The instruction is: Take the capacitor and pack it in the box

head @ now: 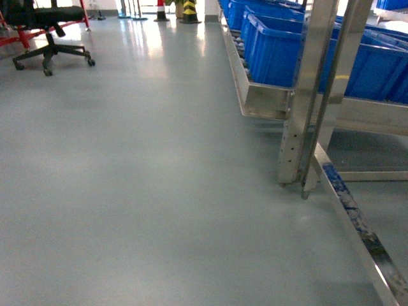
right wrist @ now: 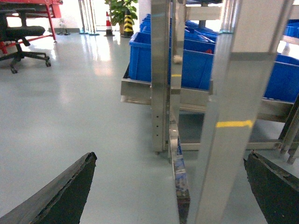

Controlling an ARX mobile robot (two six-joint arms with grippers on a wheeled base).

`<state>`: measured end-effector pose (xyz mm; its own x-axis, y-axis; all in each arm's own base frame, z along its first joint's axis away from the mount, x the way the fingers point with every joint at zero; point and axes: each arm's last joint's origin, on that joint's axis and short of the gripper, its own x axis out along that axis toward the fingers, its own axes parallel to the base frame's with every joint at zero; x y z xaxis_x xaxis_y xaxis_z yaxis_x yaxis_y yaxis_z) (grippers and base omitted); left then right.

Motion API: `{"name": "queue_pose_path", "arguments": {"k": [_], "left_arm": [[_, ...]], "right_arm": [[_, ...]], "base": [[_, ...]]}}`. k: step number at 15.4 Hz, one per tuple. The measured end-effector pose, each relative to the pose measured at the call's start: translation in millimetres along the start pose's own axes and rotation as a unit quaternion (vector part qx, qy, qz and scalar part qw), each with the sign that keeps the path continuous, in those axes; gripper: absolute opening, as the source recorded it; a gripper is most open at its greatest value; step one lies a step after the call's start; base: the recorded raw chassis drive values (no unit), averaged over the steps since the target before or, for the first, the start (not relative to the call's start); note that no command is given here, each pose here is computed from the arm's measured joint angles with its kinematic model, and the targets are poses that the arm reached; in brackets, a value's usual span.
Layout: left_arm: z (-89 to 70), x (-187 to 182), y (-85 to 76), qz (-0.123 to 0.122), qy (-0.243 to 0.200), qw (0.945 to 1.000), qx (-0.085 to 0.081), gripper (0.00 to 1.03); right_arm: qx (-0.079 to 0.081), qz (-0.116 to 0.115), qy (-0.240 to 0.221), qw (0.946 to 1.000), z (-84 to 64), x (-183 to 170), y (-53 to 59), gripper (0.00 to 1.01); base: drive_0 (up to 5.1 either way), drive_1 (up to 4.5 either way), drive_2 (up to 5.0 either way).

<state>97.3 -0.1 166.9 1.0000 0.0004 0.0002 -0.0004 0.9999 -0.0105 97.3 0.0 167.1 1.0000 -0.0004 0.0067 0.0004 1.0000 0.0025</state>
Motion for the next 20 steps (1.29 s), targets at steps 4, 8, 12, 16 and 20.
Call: {"name": "queue_pose_path", "arguments": {"k": [4,8,12,16,20], "left_arm": [[0.1,0.0,0.0,-0.001,-0.001,1.0,0.0,0.44],[0.4,0.0,0.0,-0.001,-0.002,1.0,0.0,0.44],[0.1,0.0,0.0,0.0,0.0,1.0,0.0,0.44],[0.1,0.0,0.0,-0.001,-0.001,1.0,0.0,0.44],[0.0,0.0,-0.1,-0.001,0.0,1.0,0.0,0.44]], "right_arm": [[0.0,0.0,0.002,1.0,-0.4,0.0,0.0,0.98],[0.0,0.0,0.002,1.0,-0.4,0.0,0.0,0.98],[0.0,0.0,0.002,1.0,-0.4,0.0,0.0,0.98],[0.0,0.0,0.002,1.0,-0.5,0.0,0.0,0.98],[0.0,0.0,0.003,1.0,-0.6,0.0,0.0,0.98]], "base": [[-5.0,2.44,2.4],[-5.1,2.33,2.3],[-4.9,2.49,2.5],[-5.0,2.41,2.4],[-4.9,2.47,2.5]]}}
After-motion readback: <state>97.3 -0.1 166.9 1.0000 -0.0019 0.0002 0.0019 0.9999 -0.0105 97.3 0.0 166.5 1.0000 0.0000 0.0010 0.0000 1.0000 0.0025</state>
